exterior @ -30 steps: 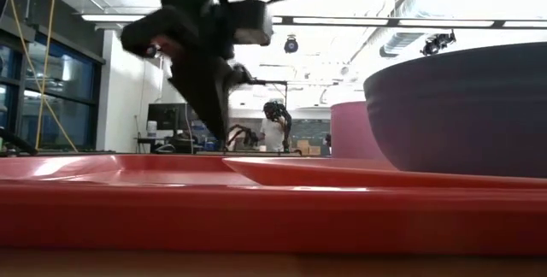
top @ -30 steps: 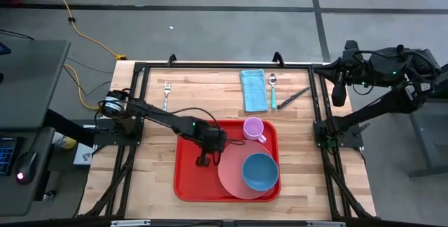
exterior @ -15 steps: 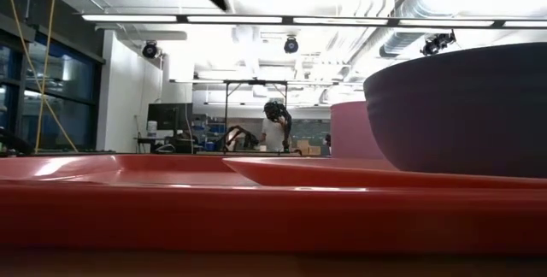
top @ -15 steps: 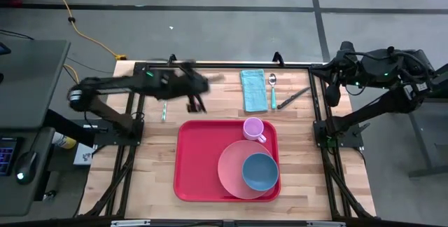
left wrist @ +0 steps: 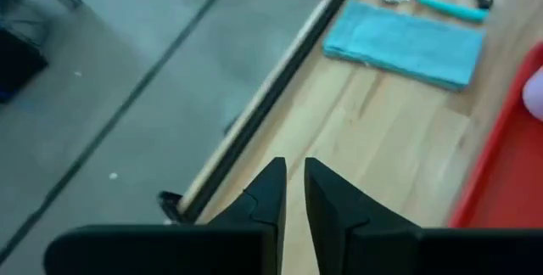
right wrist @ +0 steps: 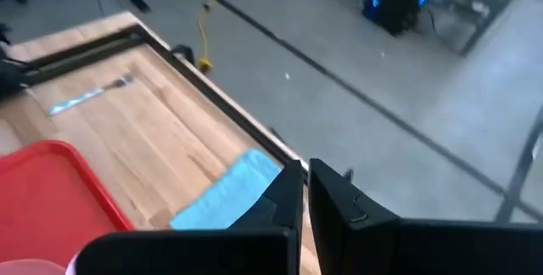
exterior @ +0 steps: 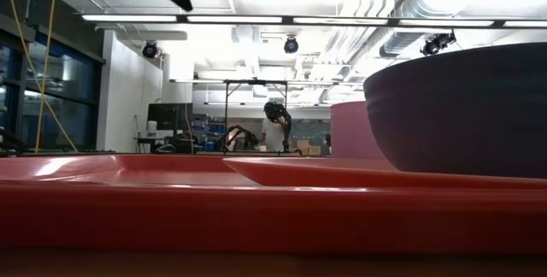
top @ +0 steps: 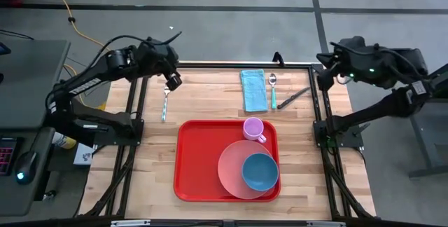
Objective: Set up tray
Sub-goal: Put the blue napkin on the red serving tray to the left side of the pink plate
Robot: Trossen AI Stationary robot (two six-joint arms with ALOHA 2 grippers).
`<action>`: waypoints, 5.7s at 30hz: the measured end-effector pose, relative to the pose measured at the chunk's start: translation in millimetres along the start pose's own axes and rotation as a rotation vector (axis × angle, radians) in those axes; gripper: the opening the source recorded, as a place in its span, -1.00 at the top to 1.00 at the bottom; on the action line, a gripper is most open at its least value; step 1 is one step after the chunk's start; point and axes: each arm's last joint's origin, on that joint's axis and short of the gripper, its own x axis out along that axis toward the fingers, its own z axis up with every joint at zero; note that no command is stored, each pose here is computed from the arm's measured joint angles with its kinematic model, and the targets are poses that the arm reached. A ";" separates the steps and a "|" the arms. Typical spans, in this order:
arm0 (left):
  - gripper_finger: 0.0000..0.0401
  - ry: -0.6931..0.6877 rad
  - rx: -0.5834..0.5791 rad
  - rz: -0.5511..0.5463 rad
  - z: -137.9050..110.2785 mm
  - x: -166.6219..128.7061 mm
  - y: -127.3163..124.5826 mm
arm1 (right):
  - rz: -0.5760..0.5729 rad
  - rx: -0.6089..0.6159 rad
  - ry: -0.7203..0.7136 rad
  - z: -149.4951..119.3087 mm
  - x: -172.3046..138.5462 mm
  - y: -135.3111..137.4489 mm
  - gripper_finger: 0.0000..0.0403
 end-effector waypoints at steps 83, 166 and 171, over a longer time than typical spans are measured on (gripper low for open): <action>0.83 -0.255 -0.031 -0.160 -59.4 -75.9 28.9 | 0.667 0.722 0.139 -160.3 349.1 -100.4 0.36; 0.83 -0.239 -0.108 -0.174 -60.0 -75.4 28.6 | 0.297 0.674 0.620 -170.1 425.2 -90.5 -0.20; 0.83 -0.221 -0.105 -0.176 -61.8 -75.1 28.2 | 0.300 0.695 0.614 -169.5 426.1 -90.5 -0.20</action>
